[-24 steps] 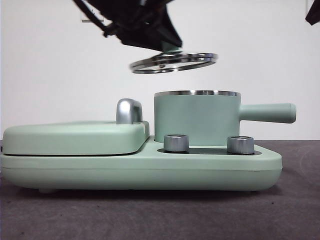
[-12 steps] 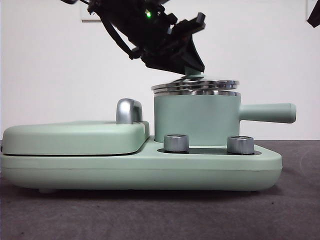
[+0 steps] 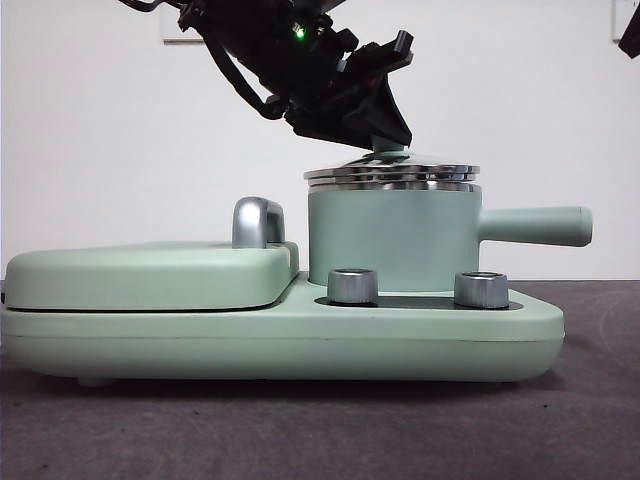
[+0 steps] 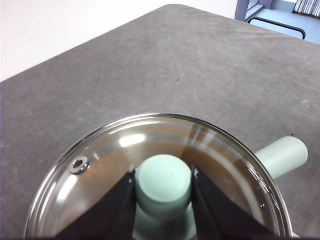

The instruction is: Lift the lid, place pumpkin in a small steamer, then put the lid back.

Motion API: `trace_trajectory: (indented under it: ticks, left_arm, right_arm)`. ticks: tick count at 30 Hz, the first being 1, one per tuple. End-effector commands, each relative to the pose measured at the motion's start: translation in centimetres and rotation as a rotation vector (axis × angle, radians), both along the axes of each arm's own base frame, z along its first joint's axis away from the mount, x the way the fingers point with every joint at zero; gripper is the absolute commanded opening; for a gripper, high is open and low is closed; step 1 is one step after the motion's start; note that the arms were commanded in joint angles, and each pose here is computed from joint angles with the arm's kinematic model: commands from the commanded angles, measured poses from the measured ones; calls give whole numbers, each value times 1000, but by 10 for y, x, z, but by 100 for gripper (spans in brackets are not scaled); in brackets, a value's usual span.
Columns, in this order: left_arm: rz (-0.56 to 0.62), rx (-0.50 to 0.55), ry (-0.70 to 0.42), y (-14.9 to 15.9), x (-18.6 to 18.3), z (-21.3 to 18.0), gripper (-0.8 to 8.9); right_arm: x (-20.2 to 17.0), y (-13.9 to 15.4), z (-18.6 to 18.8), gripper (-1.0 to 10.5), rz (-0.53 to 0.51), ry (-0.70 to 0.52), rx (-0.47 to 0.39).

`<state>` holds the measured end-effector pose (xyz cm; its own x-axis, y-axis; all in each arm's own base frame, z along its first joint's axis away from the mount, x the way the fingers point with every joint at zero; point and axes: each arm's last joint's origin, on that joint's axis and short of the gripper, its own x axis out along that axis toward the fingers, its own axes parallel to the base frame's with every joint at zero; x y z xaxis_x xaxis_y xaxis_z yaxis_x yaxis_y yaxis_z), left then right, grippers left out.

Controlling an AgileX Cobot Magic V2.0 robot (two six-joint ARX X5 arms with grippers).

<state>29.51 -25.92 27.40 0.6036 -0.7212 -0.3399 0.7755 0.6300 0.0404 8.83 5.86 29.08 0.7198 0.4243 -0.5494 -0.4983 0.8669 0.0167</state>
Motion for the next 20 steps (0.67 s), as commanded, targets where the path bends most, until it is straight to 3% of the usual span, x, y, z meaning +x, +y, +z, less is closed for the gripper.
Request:
trace_trajectory:
  ticks: [1, 20]
  left_arm:
    - [-19, -28, -60, -8, 3, 7, 11]
    - [-18, -17, -45, -12, 9, -5, 10]
  right_arm:
    - [0, 1, 1, 386, -1, 0, 8]
    - [0, 1, 0, 386, 0, 7, 2]
